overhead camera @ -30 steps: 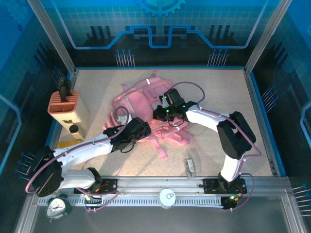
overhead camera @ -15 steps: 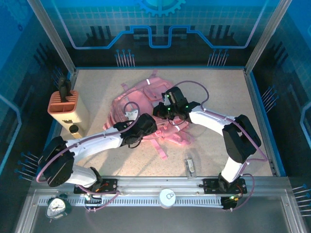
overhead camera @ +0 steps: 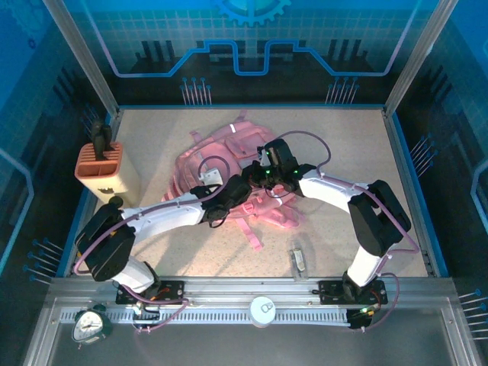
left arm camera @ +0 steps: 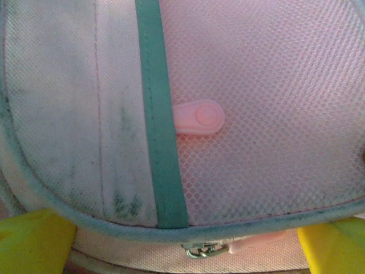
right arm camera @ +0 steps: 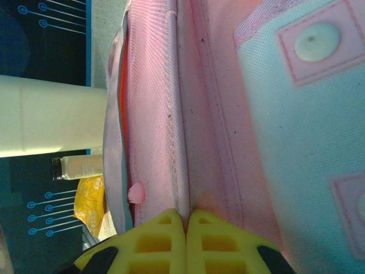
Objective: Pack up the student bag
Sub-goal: Unzip the student bag at the top-center of the table.
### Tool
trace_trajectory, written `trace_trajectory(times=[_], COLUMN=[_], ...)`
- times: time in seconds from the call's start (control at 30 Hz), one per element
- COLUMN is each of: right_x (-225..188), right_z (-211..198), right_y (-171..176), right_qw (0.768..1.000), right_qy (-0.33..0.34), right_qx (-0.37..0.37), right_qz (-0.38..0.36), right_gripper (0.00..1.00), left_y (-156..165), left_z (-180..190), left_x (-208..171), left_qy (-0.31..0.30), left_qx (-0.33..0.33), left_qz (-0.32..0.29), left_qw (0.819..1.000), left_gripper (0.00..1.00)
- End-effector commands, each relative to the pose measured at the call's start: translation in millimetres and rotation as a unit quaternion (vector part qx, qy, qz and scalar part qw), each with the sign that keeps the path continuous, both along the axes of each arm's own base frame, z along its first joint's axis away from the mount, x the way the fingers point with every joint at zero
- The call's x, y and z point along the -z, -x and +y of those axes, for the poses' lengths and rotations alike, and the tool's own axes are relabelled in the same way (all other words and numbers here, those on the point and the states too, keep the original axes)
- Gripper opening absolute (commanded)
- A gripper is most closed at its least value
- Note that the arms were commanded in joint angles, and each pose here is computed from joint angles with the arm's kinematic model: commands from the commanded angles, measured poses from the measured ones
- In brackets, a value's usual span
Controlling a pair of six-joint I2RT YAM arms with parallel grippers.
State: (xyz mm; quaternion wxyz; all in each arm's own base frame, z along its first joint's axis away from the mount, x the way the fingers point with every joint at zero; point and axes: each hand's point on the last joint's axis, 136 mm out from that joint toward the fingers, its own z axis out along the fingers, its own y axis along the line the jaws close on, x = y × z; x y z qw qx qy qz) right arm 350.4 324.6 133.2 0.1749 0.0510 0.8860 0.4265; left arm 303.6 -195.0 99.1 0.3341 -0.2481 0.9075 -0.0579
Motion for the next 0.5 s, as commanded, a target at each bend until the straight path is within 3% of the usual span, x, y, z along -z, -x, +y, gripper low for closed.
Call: trace_trajectory(times=[0.0,0.23,0.47], right_x=[-35.9,-34.0,-32.1], right_z=[4.2,3.9,5.8], right_y=[-9.3,-11.7,-13.0], right_qw=[0.998,0.998,0.998], right_qy=[-0.047,-0.049,-0.051], right_qx=[-0.003,-0.001,-0.001], right_qz=[-0.043,-0.043,-0.04], right_gripper=[0.0,0.0,0.0], left_y=[-5.3,9.0,5.4], left_z=[17.9,36.8,23.6], left_x=[-3.9,-4.5,-5.8], left_qy=[-0.019,-0.029,-0.008], left_qx=[-0.037,-0.043,-0.013], left_qz=[-0.013,-0.015,-0.02], left_qw=[0.999,0.999,1.0], left_gripper=[0.98,0.68,0.44])
